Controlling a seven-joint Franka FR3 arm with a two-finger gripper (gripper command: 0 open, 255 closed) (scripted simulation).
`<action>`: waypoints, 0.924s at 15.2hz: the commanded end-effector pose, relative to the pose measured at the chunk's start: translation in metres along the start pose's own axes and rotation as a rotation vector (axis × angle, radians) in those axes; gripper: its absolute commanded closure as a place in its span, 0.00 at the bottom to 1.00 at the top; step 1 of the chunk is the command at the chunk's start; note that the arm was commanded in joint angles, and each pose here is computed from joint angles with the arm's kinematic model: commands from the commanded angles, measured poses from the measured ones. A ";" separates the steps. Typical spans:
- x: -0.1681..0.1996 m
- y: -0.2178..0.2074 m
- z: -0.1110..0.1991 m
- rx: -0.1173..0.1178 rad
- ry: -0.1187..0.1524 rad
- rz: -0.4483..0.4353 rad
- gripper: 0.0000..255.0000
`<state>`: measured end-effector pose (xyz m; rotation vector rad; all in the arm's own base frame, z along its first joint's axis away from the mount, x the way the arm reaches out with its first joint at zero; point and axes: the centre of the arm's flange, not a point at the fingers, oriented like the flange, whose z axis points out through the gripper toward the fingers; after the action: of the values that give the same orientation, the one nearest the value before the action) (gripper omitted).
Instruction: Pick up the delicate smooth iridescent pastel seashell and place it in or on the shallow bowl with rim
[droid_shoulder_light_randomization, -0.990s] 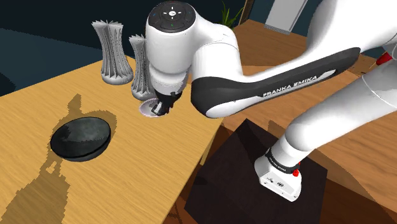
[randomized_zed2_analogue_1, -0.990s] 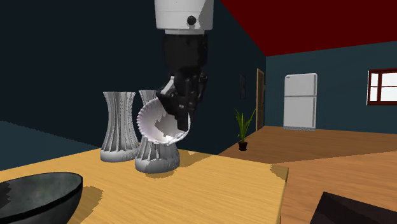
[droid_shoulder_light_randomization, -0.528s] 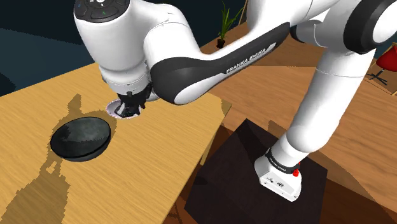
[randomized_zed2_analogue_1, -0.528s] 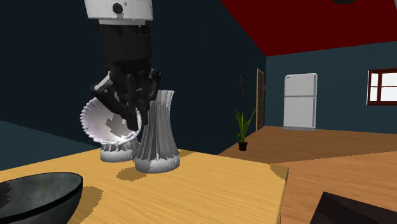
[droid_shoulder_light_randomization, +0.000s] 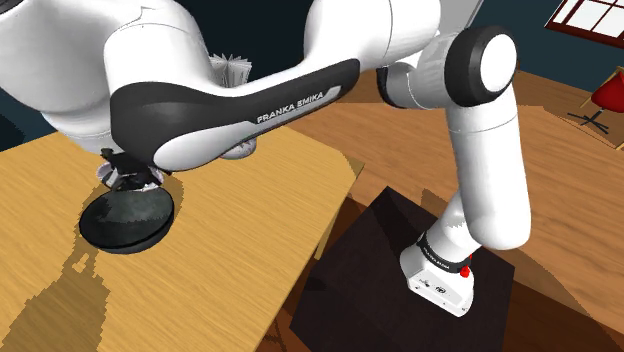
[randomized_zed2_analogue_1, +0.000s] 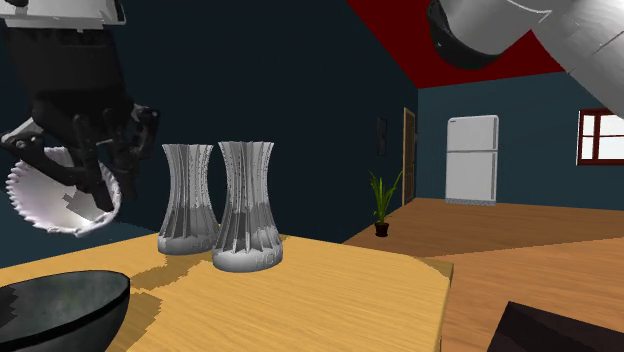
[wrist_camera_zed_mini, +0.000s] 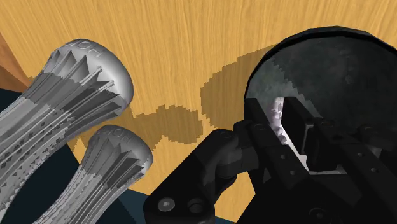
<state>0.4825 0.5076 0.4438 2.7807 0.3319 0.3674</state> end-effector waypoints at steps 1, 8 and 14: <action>0.019 -0.018 0.000 -0.003 0.000 0.001 1.00; 0.024 -0.039 0.028 -0.003 0.000 0.001 1.00; 0.018 -0.050 0.057 -0.003 0.000 0.001 1.00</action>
<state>0.5065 0.5422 0.3833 2.7775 0.3302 0.3669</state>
